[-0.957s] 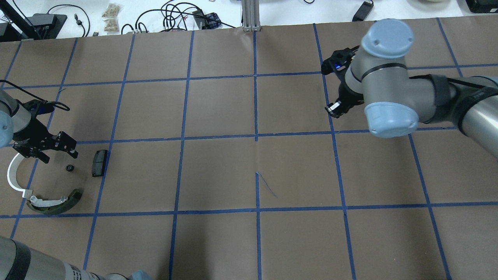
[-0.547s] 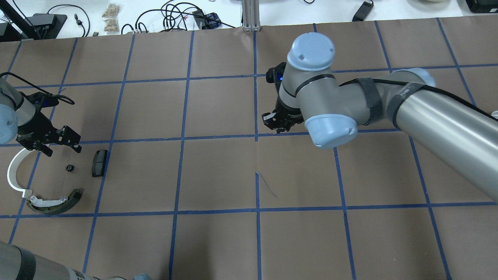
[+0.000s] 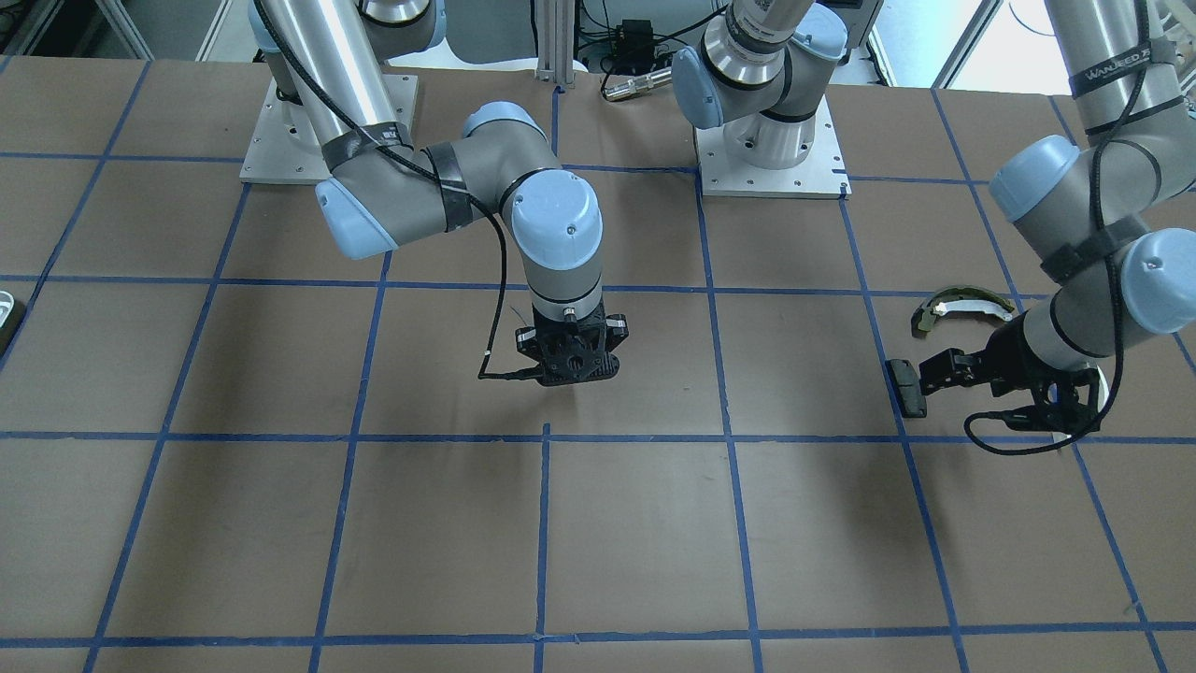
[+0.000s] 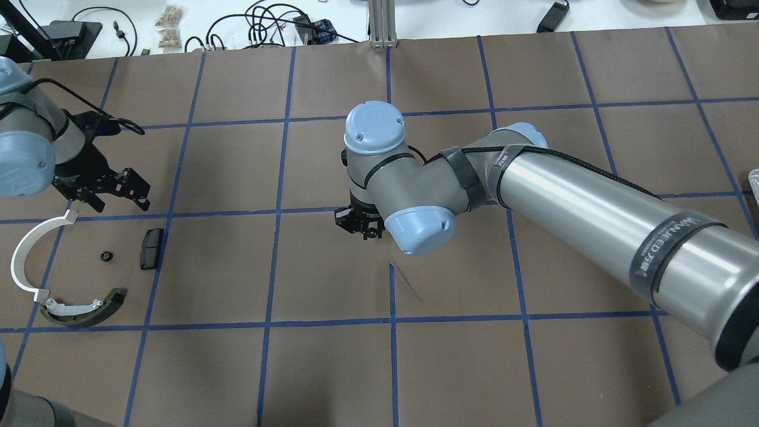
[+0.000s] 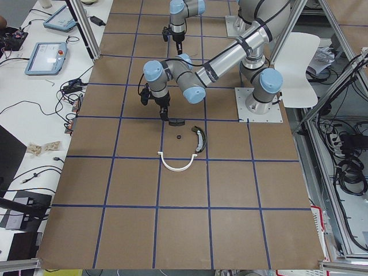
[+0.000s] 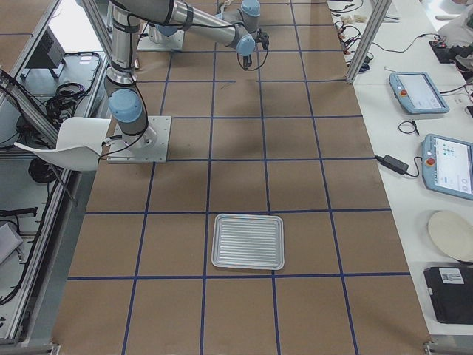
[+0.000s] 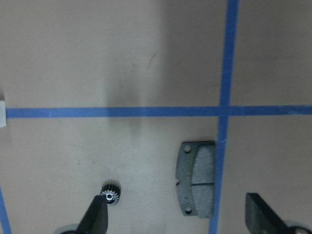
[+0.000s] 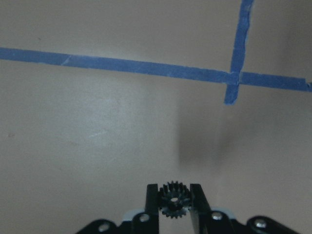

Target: Place bearing gear from tray to pile

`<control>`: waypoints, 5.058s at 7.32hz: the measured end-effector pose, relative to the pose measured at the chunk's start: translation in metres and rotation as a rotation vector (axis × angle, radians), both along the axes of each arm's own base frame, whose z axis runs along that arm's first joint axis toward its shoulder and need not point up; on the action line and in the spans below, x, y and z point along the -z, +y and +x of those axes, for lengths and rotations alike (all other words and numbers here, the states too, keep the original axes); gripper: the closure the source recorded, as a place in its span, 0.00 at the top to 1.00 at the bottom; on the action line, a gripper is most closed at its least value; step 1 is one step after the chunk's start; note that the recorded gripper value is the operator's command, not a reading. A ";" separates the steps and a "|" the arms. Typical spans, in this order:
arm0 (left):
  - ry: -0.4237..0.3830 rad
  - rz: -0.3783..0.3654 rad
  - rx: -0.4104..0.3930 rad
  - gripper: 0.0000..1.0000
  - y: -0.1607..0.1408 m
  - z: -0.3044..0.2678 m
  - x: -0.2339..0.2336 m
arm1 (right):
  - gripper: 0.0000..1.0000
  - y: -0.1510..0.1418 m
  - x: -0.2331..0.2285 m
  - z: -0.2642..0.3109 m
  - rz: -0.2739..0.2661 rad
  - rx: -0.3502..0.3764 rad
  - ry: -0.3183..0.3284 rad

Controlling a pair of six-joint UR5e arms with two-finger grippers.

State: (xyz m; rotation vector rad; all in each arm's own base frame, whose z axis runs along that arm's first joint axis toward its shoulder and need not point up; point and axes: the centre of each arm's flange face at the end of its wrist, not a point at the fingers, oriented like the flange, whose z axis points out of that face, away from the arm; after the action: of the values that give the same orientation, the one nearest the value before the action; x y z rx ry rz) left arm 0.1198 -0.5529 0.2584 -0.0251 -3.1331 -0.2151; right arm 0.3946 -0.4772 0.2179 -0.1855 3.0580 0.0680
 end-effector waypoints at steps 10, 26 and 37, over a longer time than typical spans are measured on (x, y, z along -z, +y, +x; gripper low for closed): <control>0.024 -0.079 0.064 1.00 0.036 -0.340 0.009 | 1.00 -0.061 -0.263 -0.254 -0.001 0.139 0.043; 0.022 -0.125 0.109 0.00 0.075 -0.435 0.079 | 1.00 -0.034 -0.276 -0.263 -0.187 0.049 0.080; 0.050 0.013 -0.121 0.00 0.031 0.103 0.039 | 1.00 -0.031 -0.269 -0.261 -0.174 0.049 0.079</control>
State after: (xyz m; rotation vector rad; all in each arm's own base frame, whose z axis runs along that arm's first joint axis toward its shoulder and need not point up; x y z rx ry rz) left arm 0.2233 -0.5222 0.2199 0.1568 -3.0694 -0.2296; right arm 0.1335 -0.5080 0.4868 -0.1202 3.1443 -0.1991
